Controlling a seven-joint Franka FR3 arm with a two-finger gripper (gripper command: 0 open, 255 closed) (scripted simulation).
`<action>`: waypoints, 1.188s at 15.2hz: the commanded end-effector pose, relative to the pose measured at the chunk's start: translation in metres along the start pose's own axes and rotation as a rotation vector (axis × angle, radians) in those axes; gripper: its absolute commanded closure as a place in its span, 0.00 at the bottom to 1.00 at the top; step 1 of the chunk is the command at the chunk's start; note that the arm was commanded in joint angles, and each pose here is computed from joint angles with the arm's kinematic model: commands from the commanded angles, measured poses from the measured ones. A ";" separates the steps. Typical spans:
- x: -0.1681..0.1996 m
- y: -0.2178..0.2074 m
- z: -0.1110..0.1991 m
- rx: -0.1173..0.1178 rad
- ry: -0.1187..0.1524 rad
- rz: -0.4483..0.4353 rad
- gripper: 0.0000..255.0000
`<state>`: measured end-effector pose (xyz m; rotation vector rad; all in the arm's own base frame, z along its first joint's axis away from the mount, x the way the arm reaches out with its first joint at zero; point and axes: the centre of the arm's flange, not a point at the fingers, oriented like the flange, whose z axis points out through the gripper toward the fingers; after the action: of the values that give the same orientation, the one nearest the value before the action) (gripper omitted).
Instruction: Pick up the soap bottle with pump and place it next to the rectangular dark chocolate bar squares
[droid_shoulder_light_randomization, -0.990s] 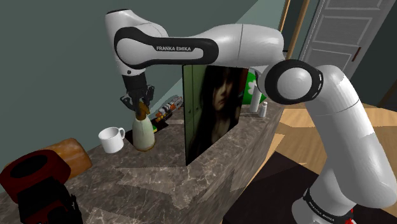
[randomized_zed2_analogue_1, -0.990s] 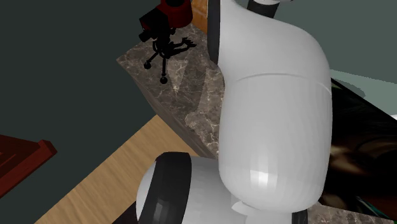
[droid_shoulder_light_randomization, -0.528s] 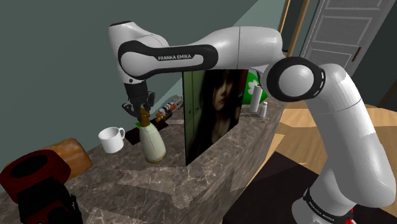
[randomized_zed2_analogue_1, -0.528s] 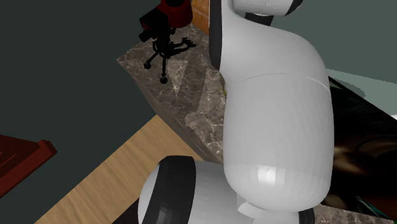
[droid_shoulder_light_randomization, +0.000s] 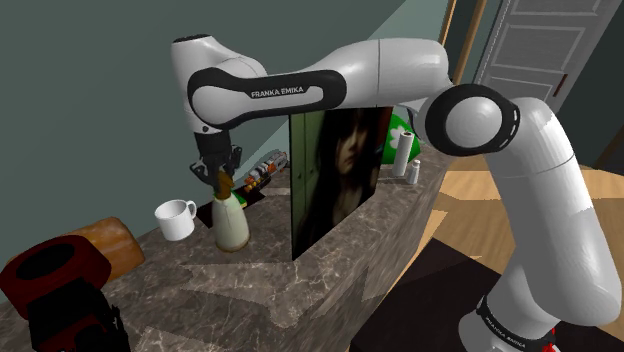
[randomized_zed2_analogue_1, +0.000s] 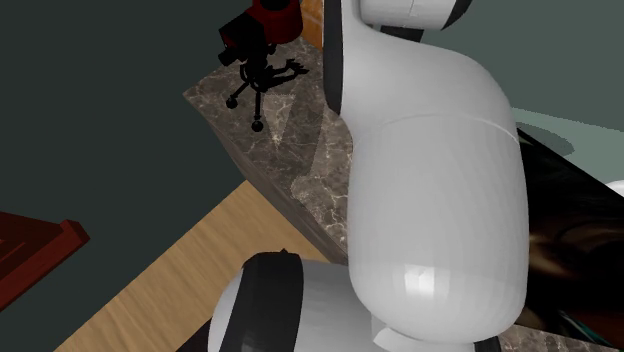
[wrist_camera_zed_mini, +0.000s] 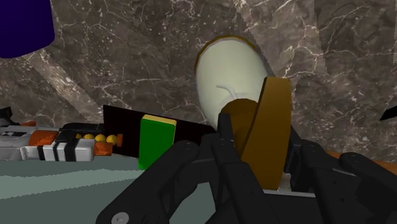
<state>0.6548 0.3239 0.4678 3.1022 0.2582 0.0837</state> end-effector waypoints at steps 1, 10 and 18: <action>0.003 0.005 0.028 -0.010 -0.044 0.007 1.00; 0.004 0.005 0.002 -0.010 -0.044 0.007 0.00; 0.005 0.004 -0.022 -0.010 -0.044 0.007 0.00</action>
<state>0.6592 0.3209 0.4901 3.0909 0.2450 0.0166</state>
